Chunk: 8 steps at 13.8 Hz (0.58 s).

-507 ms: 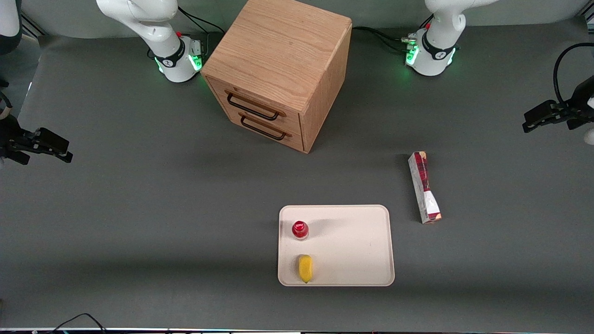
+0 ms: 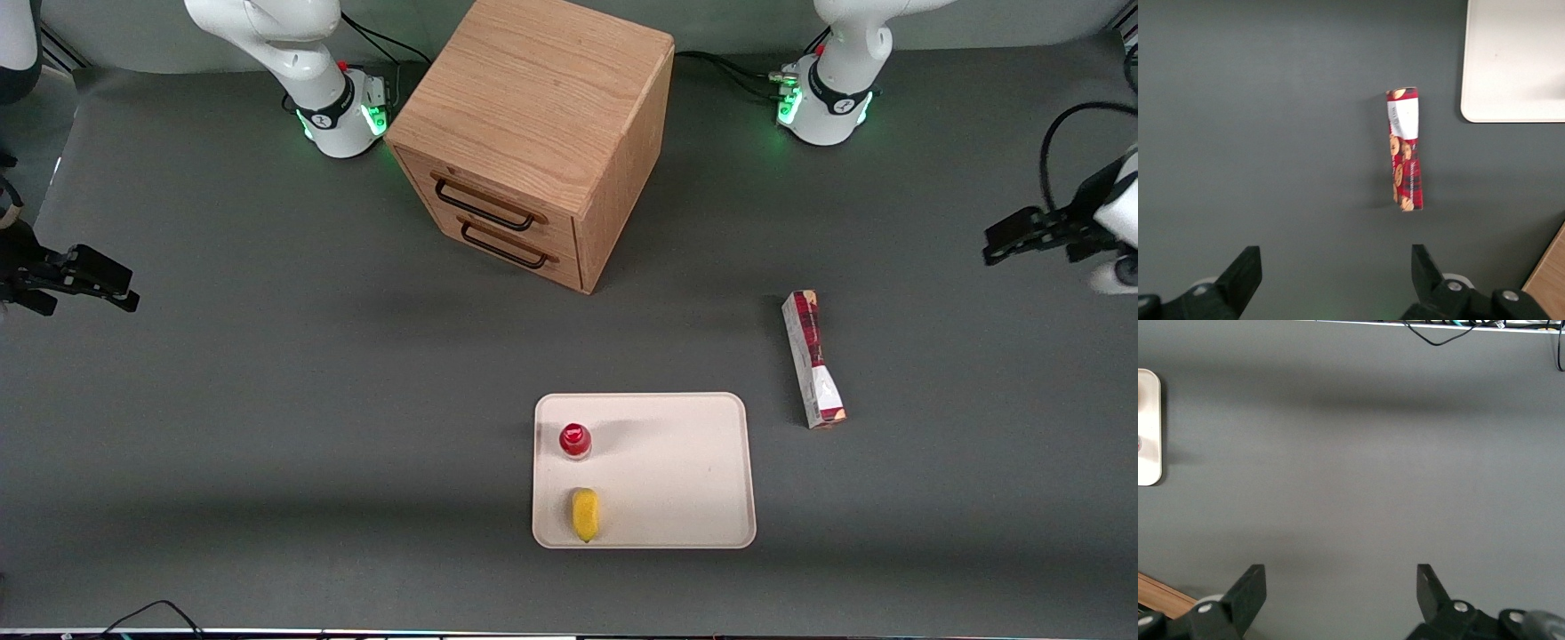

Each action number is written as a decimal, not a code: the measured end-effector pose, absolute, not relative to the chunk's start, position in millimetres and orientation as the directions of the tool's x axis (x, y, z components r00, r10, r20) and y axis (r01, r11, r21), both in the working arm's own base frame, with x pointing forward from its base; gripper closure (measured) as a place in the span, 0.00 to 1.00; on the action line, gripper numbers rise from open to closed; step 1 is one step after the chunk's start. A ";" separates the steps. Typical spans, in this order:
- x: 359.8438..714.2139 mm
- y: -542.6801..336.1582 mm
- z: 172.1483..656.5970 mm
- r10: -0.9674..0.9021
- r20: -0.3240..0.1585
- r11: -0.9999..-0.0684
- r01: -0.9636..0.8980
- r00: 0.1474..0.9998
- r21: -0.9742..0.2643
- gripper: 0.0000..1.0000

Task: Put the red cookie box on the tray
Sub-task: 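Move the left gripper down over the red plaid cookie box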

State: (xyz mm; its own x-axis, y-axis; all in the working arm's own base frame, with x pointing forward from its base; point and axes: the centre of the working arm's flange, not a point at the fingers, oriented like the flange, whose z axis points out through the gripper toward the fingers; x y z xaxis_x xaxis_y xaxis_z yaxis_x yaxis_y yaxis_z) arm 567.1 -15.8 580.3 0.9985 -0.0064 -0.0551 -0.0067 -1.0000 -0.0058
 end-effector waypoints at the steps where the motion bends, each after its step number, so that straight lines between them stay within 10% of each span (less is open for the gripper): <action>1: 577.8 -28.6 559.8 -0.012 -0.053 -1.000 -0.012 0.999 0.000 0.00; 8: 621.6 -94.5 390.1 0.040 -0.025 -0.999 0.040 0.999 0.016 0.00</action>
State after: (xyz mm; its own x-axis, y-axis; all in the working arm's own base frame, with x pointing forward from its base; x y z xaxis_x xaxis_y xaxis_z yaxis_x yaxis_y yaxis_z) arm 621.6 -94.5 390.1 0.9989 0.0395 -0.0248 0.0399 -0.9991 0.0161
